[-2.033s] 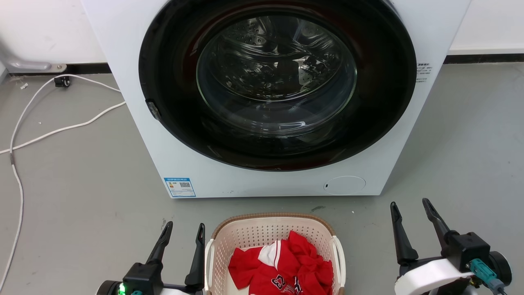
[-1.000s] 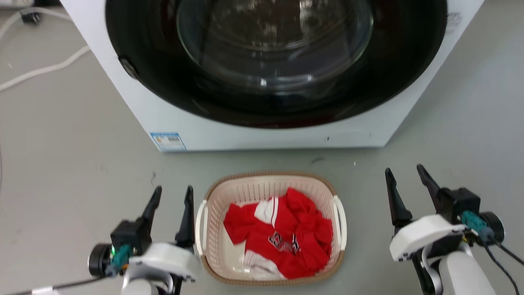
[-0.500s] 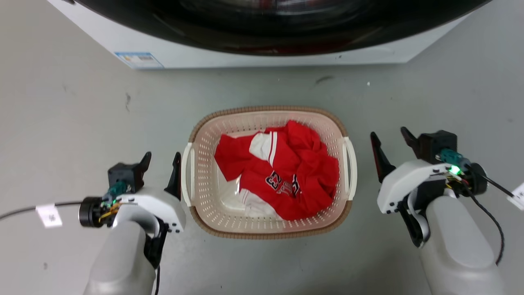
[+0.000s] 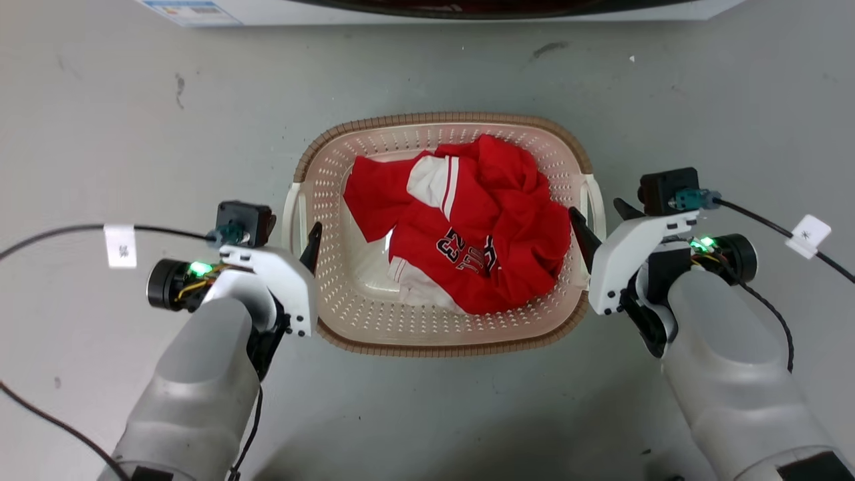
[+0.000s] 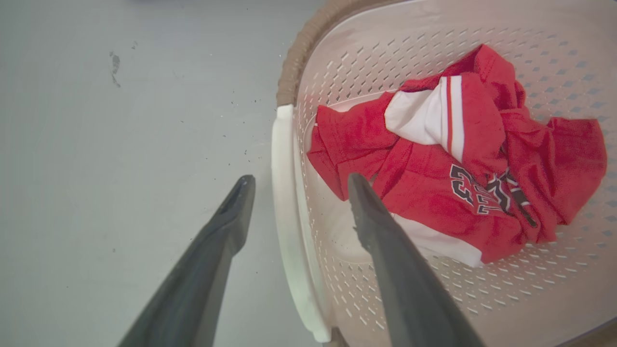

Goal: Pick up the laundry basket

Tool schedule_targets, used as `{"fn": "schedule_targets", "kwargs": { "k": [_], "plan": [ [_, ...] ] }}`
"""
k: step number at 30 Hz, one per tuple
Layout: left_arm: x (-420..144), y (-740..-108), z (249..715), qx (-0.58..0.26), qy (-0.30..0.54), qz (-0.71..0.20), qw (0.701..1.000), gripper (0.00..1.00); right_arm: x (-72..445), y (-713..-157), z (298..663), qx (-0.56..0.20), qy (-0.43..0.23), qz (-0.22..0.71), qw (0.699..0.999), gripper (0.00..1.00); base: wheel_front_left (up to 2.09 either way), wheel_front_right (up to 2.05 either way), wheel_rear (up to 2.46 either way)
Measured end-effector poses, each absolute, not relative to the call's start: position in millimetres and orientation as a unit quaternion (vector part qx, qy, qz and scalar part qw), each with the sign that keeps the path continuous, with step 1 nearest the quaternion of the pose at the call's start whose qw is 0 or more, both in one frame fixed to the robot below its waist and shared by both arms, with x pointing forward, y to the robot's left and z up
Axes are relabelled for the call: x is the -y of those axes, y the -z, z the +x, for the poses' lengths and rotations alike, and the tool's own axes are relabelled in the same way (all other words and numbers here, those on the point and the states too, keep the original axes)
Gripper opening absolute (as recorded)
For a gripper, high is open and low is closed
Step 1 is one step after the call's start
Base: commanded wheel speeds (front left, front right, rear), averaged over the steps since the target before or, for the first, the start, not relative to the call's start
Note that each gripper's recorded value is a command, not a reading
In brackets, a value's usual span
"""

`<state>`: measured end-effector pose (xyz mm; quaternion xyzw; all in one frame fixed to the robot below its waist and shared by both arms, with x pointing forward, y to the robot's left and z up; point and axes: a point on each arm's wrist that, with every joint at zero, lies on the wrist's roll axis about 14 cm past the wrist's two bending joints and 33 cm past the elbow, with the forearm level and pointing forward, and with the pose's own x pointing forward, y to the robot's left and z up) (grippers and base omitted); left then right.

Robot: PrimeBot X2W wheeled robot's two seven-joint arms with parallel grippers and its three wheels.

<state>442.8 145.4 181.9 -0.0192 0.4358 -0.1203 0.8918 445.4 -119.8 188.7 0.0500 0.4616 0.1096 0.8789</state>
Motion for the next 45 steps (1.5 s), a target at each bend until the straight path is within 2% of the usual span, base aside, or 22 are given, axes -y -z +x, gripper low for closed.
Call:
{"fn": "schedule_targets", "kwargs": {
  "k": [9, 16, 25, 26, 27, 28, 36, 45],
  "plan": [
    [-150.4, -151.4, 436.3, -0.508, 0.147, 0.004, 0.849, 1.00, 109.8, -158.1, 438.2, -0.525, -0.128, 0.048, 0.840, 1.00, 0.00, 0.00, 0.00],
    [-153.1, -135.5, 430.2, -0.549, 0.158, 0.012, 0.821, 1.00, 111.6, -142.5, 434.5, -0.553, -0.127, 0.045, 0.822, 1.00, 0.00, 0.00, 0.00],
    [-152.2, -129.0, 432.7, -0.557, 0.172, 0.019, 0.812, 1.00, 113.6, -132.0, 428.0, -0.575, -0.123, 0.046, 0.807, 1.00, 0.00, 0.00, 0.00],
    [-151.5, -128.6, 431.7, -0.561, 0.172, 0.016, 0.810, 0.26, 113.3, -131.5, 427.4, -0.577, -0.124, 0.045, 0.806, 1.00, 0.00, 0.00, 0.00],
    [-149.3, -128.2, 429.2, -0.565, 0.175, 0.015, 0.806, 0.00, 112.8, -130.8, 425.8, -0.582, -0.123, 0.048, 0.803, 0.55, 0.00, 0.00, 0.00],
    [-146.9, -128.1, 427.3, -0.568, 0.179, 0.013, 0.803, 0.00, 112.9, -130.5, 425.2, -0.583, -0.121, 0.051, 0.802, 0.00, 0.00, 0.00, 0.00],
    [-142.0, -136.1, 425.1, -0.569, 0.188, 0.003, 0.800, 0.00, 111.4, -134.5, 422.6, -0.587, -0.124, 0.046, 0.798, 0.00, 0.00, 0.00, 0.00],
    [-137.4, -170.3, 413.2, -0.591, 0.191, -0.015, 0.783, 0.00, 116.3, -168.4, 421.3, -0.608, -0.137, 0.007, 0.782, 0.00, 0.00, 0.00, 0.00]
  ]
}}
